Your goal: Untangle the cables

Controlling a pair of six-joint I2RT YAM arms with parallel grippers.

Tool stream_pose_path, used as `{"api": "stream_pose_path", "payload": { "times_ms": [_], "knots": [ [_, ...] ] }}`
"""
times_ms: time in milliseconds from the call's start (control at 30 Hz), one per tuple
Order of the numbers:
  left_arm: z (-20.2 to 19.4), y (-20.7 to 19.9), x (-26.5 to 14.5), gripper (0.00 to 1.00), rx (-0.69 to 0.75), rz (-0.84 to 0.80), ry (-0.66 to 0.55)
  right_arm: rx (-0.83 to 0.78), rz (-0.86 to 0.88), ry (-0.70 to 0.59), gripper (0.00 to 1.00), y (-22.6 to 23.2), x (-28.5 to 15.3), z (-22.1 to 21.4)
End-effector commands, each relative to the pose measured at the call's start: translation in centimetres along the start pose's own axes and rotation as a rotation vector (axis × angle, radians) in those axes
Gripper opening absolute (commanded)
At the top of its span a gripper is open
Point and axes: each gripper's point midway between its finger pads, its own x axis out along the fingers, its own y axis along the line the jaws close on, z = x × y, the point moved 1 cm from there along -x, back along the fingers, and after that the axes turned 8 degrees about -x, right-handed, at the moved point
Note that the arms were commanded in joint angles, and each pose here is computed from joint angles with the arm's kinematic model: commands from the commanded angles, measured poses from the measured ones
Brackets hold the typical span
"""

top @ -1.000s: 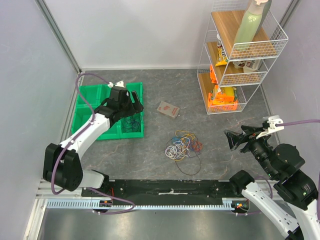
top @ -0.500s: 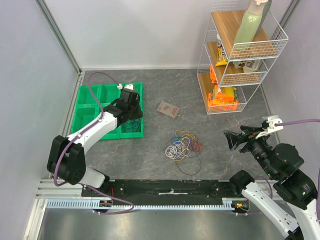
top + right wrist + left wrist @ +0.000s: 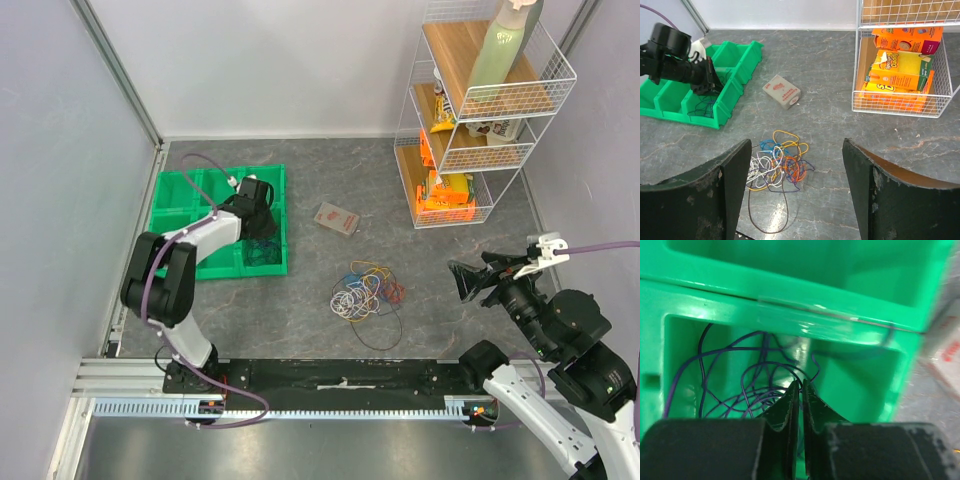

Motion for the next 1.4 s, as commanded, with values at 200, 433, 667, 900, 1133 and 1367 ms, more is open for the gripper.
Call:
{"api": "stream_pose_path", "payload": {
  "times_ms": [200,433,667,900,1133,1367],
  "knots": [
    [0.9,-0.4,-1.0,0.13,-0.064,-0.080,-0.020,0.039,0.033,-0.002,0.81,1.0,1.5,-0.4],
    [3.8,-3.9,-8.2,0.59,-0.044,-0.279,-0.107,0.123,0.118,0.174,0.81,3.7,6.2,-5.3],
    [1.6,-9.0,-15.2,0.78,0.104,-0.693,-0.044,0.136,0.163,0.541,0.77,5.5,9.8,-15.6],
    [-12.9,-17.6,-18.9,0.77,0.493,-0.941,0.199,0.189,0.166,0.608,0.69,5.9,9.9,-19.0],
    [-20.7,-19.1,-14.6,0.57,0.552,-0.901,0.405,0.301,0.219,0.812,0.55,7.1,6.4,-25.4],
    [-24.8,-18.2,-10.6,0.42,0.465,-0.836,0.581,0.372,0.226,0.755,0.50,7.6,6.5,-26.1]
  ]
}}
